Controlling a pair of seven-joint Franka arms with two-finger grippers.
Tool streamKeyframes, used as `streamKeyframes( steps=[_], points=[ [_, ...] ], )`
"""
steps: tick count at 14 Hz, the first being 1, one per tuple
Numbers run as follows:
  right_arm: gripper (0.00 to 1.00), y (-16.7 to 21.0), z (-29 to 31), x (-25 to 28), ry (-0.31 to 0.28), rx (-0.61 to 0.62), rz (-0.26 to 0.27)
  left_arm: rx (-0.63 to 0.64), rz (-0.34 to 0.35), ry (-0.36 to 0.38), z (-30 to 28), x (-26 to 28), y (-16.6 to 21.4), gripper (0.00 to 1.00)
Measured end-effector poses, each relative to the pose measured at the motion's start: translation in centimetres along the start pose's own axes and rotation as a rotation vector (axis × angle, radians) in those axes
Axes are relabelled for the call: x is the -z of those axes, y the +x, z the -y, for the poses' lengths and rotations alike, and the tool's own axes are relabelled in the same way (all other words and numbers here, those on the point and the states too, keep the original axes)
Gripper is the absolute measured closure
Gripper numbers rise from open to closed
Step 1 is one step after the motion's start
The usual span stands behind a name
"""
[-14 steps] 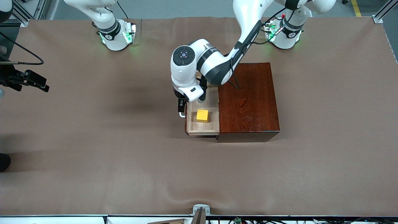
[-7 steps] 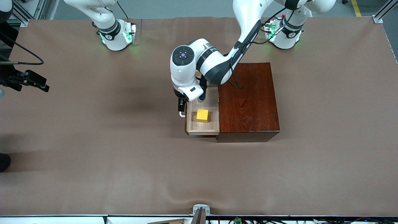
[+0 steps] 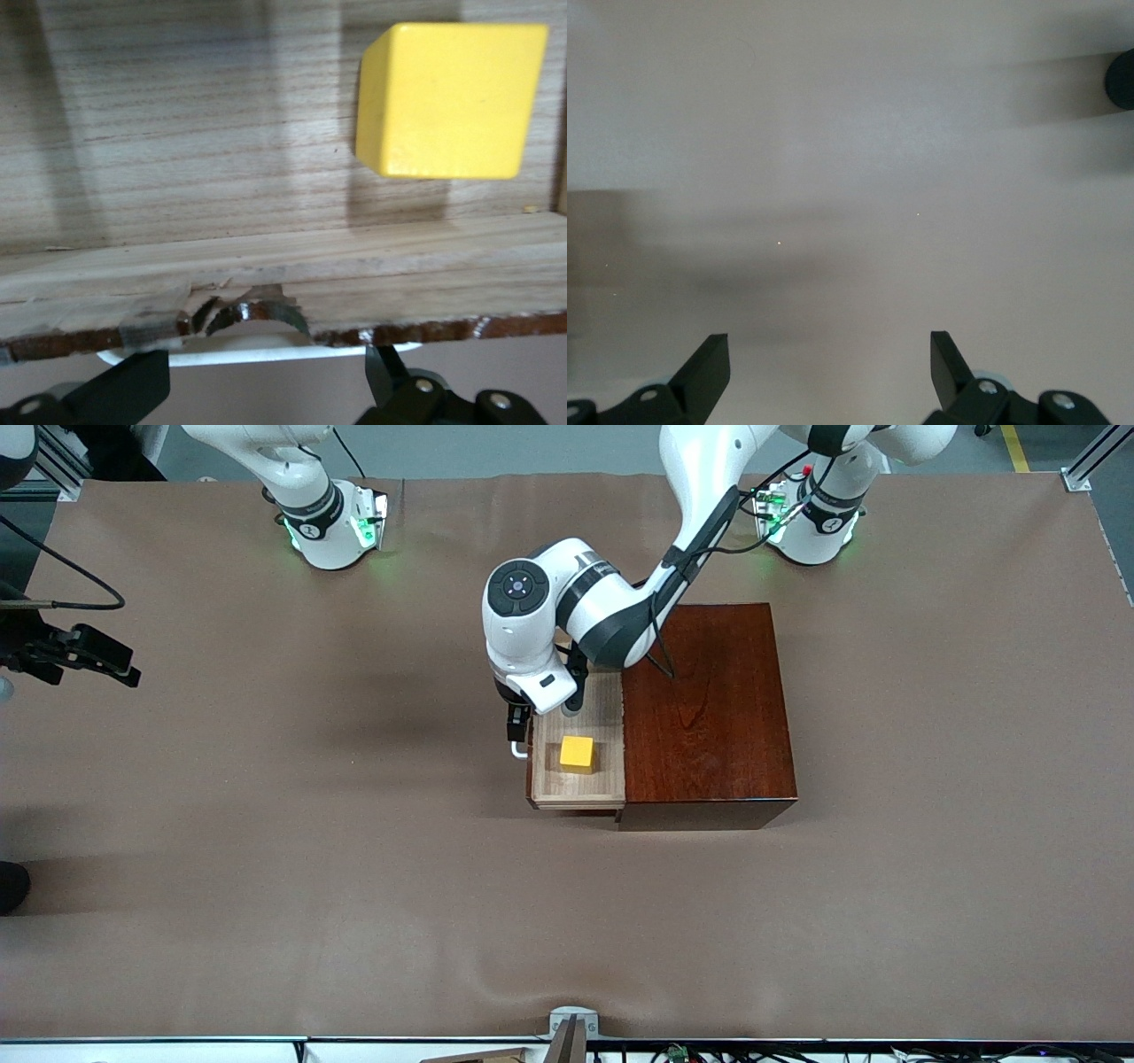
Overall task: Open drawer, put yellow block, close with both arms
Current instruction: 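Lower the left gripper against the drawer front beside the white handle, then push the drawer front with the left gripper into the wooden box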
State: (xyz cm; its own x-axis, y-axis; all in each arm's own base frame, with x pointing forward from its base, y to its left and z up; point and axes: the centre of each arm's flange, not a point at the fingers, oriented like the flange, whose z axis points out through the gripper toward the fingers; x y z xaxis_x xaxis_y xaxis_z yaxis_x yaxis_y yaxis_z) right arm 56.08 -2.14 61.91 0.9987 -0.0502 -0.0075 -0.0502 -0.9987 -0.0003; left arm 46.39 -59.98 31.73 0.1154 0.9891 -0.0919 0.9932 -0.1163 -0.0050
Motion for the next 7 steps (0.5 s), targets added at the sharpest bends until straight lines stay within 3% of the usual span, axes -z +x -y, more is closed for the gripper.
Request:
streamKeyframes(
  steps=[7],
  points=[
    [0.0,0.0,0.01,0.0,0.0,0.0,0.0,-0.015,-0.027,0.031,0.44,-0.26,0.02,0.0]
  ],
)
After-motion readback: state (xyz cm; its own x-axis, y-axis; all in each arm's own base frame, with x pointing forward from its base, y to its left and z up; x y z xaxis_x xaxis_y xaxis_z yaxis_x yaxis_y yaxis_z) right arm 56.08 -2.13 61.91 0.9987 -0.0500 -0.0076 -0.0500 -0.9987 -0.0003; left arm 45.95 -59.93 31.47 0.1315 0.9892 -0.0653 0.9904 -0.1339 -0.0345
